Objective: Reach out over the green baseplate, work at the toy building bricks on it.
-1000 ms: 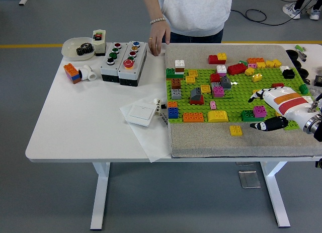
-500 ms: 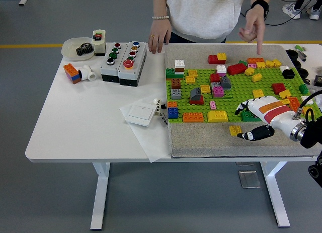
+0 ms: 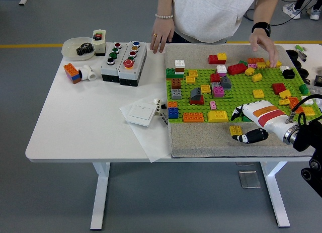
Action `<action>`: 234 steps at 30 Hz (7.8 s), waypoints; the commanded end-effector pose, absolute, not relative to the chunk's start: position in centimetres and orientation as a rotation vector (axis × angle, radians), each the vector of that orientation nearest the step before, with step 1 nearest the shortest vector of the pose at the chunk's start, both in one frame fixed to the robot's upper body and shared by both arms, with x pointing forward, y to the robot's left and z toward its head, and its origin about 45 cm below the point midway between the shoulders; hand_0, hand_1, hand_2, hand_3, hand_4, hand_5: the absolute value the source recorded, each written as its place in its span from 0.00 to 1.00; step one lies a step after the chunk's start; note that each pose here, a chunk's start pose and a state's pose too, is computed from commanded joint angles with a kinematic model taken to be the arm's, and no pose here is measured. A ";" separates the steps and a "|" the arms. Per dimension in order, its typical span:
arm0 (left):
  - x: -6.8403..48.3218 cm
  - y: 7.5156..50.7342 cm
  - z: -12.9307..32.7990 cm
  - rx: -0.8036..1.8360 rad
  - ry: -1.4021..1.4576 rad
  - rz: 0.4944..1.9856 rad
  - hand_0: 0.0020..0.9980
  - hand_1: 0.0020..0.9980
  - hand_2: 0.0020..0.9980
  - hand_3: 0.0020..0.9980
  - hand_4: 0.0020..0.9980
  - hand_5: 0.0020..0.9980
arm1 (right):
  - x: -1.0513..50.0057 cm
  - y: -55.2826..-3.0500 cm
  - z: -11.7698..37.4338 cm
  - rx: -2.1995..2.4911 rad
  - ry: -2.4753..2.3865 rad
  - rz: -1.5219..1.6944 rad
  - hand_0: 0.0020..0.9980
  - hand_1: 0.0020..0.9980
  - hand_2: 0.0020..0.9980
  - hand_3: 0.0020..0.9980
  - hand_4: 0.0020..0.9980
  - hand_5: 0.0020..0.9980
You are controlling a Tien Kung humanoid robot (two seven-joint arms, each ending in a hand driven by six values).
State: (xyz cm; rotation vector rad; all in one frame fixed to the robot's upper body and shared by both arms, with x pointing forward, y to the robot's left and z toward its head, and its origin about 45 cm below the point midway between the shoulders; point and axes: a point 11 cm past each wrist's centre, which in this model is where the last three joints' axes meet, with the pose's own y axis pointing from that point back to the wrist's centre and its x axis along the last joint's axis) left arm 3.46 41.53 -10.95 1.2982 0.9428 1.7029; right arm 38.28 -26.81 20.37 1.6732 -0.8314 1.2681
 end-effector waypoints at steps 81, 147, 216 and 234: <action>4.0 41.8 -10.8 1.309 0.919 1.696 0.86 0.88 0.88 0.75 0.74 0.65 | 40.3 -27.8 16.7 1.652 -0.824 1.118 0.55 0.56 0.61 0.60 0.82 0.25; 4.4 42.1 -10.6 1.305 0.909 1.704 0.87 0.88 0.88 0.75 0.74 0.65 | 42.9 -23.6 20.7 1.657 -0.881 1.257 0.49 0.49 0.54 0.52 0.74 0.25; 4.9 42.4 -10.4 1.317 0.887 1.695 0.87 0.88 0.88 0.75 0.74 0.64 | 44.5 -22.8 18.5 1.625 -0.836 1.222 0.49 0.49 0.55 0.53 0.74 0.22; 4.8 42.4 -10.4 1.323 0.886 1.691 0.87 0.88 0.88 0.74 0.74 0.64 | 44.5 -23.2 18.3 1.622 -0.823 1.221 0.51 0.54 0.61 0.59 0.78 0.24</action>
